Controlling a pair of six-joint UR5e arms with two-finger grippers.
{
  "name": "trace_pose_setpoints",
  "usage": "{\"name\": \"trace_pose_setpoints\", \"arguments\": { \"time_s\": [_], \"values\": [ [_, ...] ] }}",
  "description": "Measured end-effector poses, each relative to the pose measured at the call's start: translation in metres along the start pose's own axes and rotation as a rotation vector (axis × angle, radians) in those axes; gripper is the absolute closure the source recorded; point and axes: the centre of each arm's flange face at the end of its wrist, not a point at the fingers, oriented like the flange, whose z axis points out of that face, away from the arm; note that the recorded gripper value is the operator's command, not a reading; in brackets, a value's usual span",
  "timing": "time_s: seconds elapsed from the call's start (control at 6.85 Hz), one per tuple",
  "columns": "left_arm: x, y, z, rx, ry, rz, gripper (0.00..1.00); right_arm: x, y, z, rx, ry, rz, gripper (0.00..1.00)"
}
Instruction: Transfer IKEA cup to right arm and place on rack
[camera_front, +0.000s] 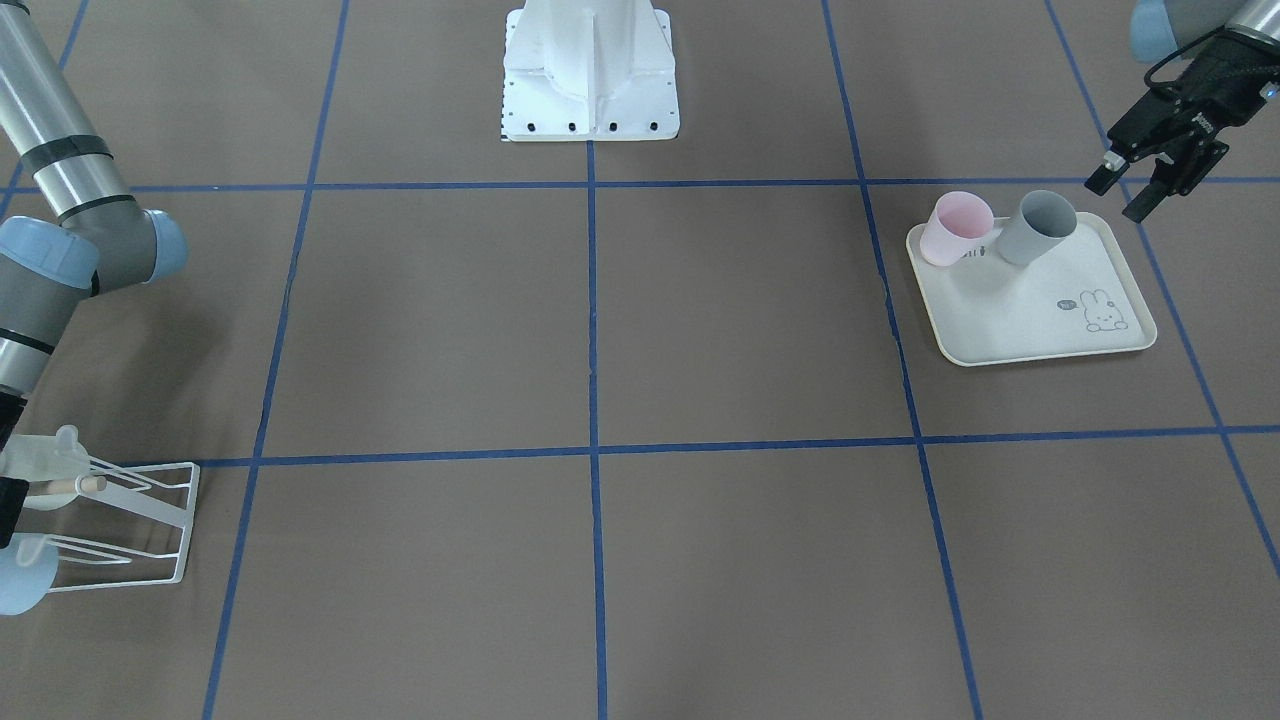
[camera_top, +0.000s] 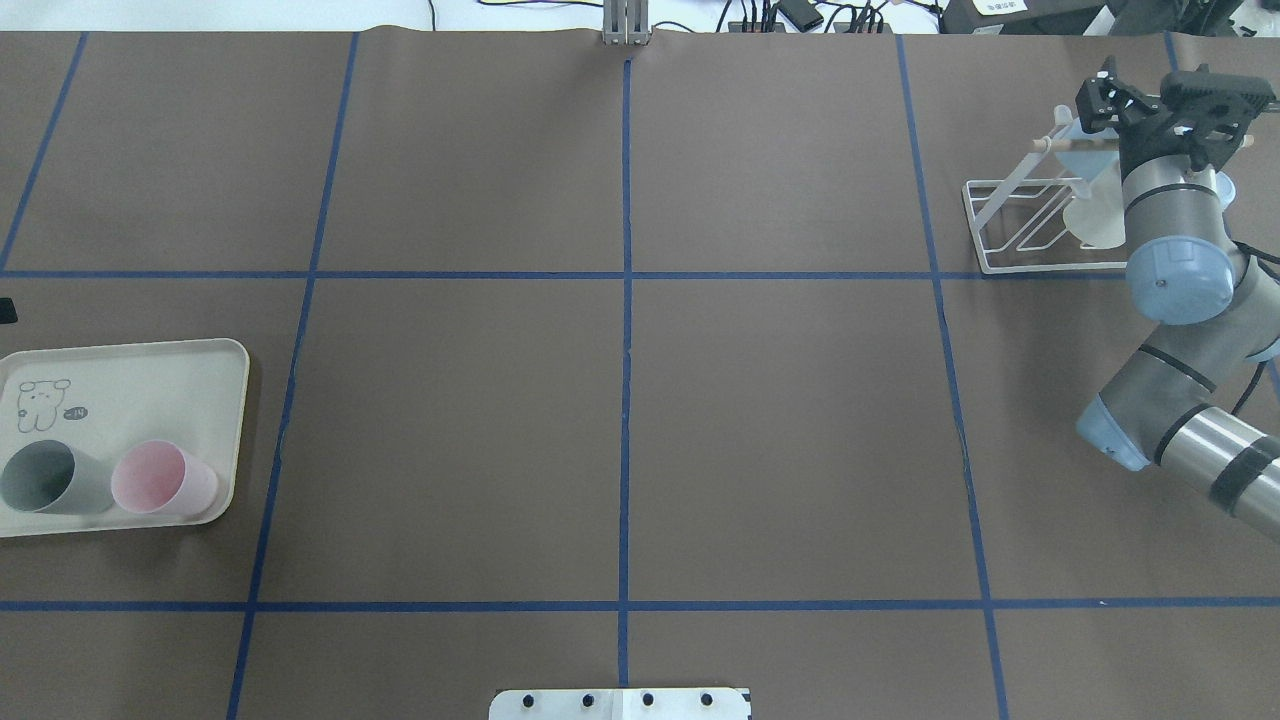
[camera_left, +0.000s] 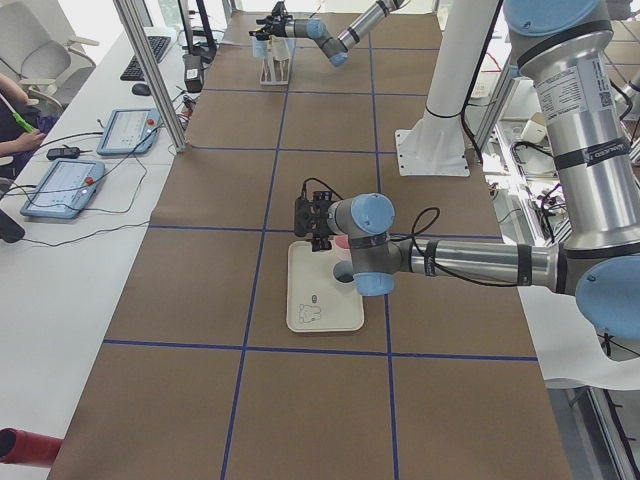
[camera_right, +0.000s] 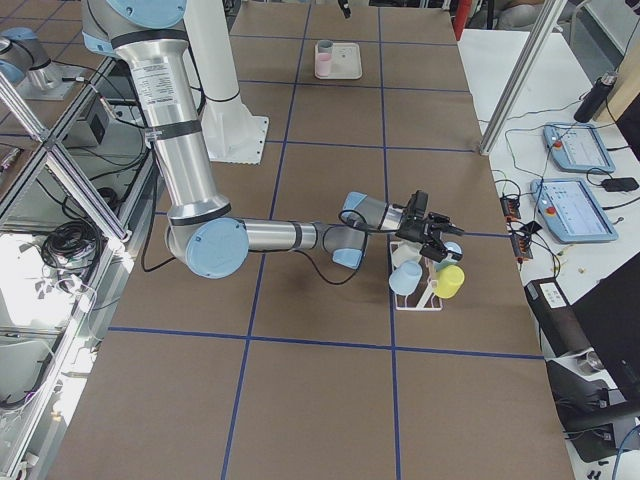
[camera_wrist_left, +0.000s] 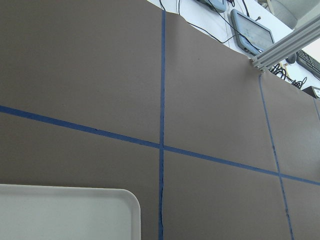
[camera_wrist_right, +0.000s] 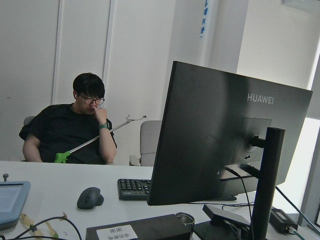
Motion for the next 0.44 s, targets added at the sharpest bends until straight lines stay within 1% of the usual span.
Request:
{"name": "trace_pose_setpoints", "arguments": {
  "time_s": [0.29, 0.44],
  "values": [
    [0.002, 0.0, 0.0, 0.001, 0.003, 0.002, 0.01, -0.006, -0.023, -0.001, 0.0, -0.035, 0.003, 0.0],
    [0.007, 0.0, -0.002, 0.001, 0.008, 0.007, 0.01, 0.002, -0.042, 0.003, -0.021, -0.062, 0.011, 0.0]
  ]
}}
